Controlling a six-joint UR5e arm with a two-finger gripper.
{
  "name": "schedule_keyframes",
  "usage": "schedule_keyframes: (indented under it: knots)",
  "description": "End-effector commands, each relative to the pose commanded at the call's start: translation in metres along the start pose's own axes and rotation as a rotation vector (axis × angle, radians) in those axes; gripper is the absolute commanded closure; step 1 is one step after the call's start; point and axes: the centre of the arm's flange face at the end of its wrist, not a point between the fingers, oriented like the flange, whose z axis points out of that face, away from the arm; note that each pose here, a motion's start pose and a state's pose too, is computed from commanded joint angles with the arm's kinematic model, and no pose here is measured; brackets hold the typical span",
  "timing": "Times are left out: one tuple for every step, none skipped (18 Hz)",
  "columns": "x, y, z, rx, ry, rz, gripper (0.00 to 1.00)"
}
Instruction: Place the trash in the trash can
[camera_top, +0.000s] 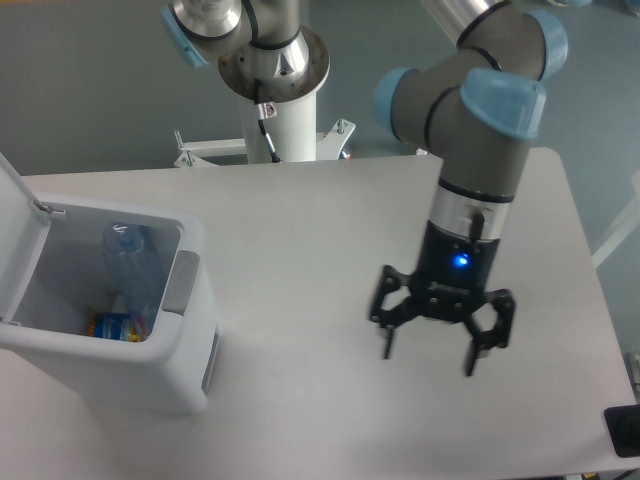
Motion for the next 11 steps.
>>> schedule_keyframes:
  knots:
    - [0.001, 0.006, 0.003, -0.040, -0.013, 0.025, 0.00]
    - [0.001, 0.011, 0.004, -0.079, -0.035, 0.060, 0.00]
    - [-0.001, 0.015, 0.005, -0.121, -0.057, 0.097, 0.00]
    - [-0.001, 0.019, 0.007, -0.160, -0.072, 0.123, 0.00]
    - [0.001, 0.025, 0.011, -0.200, -0.077, 0.148, 0.00]
    - [0.003, 0.027, 0.013, -0.228, -0.086, 0.170, 0.00]
    - [0.006, 0.027, 0.016, -0.242, -0.085, 0.192, 0.00]
    - [0.008, 0.027, 0.017, -0.251, -0.084, 0.211, 0.00]
    - [0.010, 0.031, 0.020, -0.264, -0.080, 0.227, 0.00]
    - [0.014, 0.034, 0.023, -0.276, -0.075, 0.240, 0.00]
    - [0.016, 0.038, 0.026, -0.282, -0.074, 0.241, 0.00]
